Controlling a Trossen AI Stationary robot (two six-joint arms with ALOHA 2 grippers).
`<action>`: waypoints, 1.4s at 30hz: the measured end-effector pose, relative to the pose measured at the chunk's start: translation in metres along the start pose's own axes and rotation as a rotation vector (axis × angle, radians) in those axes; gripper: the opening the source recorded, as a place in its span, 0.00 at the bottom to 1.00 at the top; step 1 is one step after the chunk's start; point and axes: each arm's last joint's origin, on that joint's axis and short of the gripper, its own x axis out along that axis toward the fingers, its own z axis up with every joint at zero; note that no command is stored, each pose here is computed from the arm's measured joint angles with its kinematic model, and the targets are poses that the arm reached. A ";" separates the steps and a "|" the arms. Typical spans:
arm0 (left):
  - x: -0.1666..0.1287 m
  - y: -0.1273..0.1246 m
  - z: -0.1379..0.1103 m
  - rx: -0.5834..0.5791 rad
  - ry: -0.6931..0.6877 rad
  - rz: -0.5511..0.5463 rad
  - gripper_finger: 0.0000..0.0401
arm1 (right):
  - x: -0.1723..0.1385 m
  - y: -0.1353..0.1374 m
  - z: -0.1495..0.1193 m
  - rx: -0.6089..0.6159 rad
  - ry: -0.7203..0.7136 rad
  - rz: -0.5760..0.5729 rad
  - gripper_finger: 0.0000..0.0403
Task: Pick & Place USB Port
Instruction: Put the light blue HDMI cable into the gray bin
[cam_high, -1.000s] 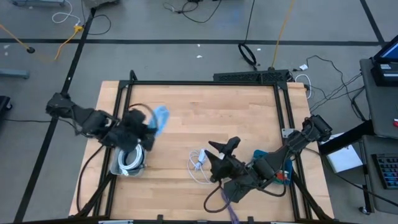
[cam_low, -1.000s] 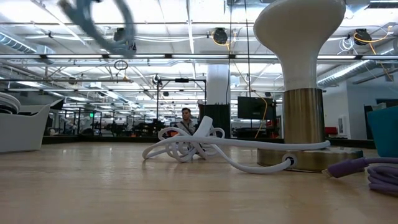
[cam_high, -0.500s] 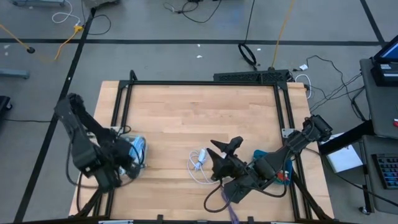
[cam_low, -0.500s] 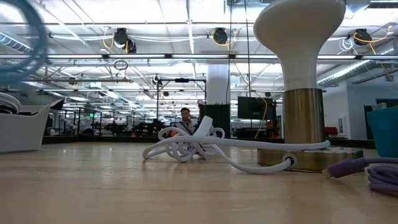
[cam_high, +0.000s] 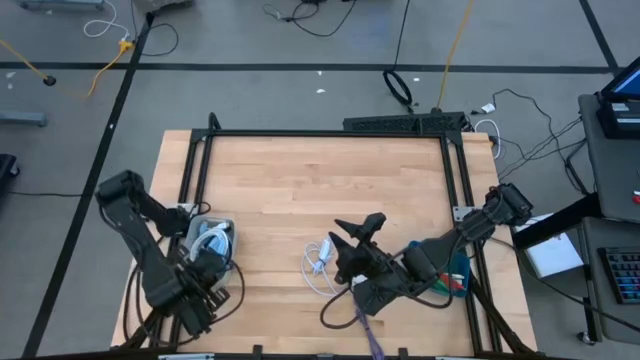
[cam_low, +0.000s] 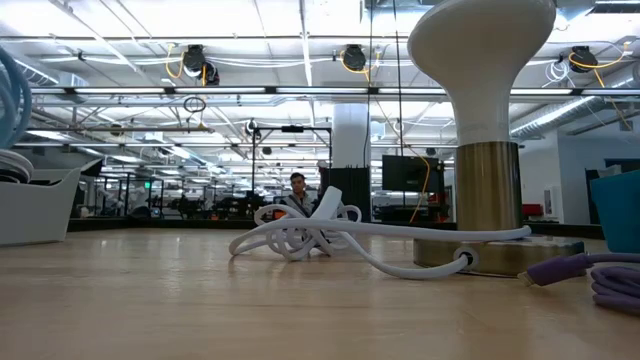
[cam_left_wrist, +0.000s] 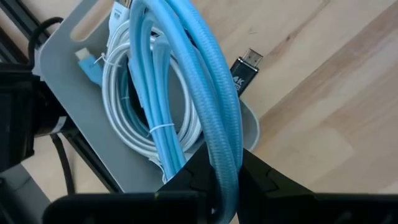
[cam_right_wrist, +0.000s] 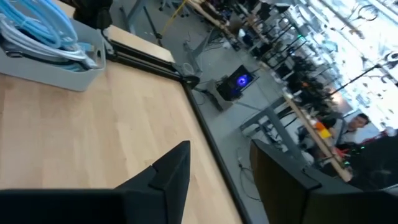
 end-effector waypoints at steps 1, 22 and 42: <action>0.001 -0.001 0.000 0.012 -0.002 0.006 0.08 | 0.001 0.000 0.000 0.004 0.003 0.010 0.39; 0.028 0.037 0.004 -0.004 -0.022 0.063 0.08 | 0.013 0.008 -0.005 -0.014 -0.016 0.003 0.38; 0.025 0.043 0.026 -0.016 -0.065 0.028 0.08 | 0.014 0.008 -0.005 -0.009 -0.015 0.001 0.38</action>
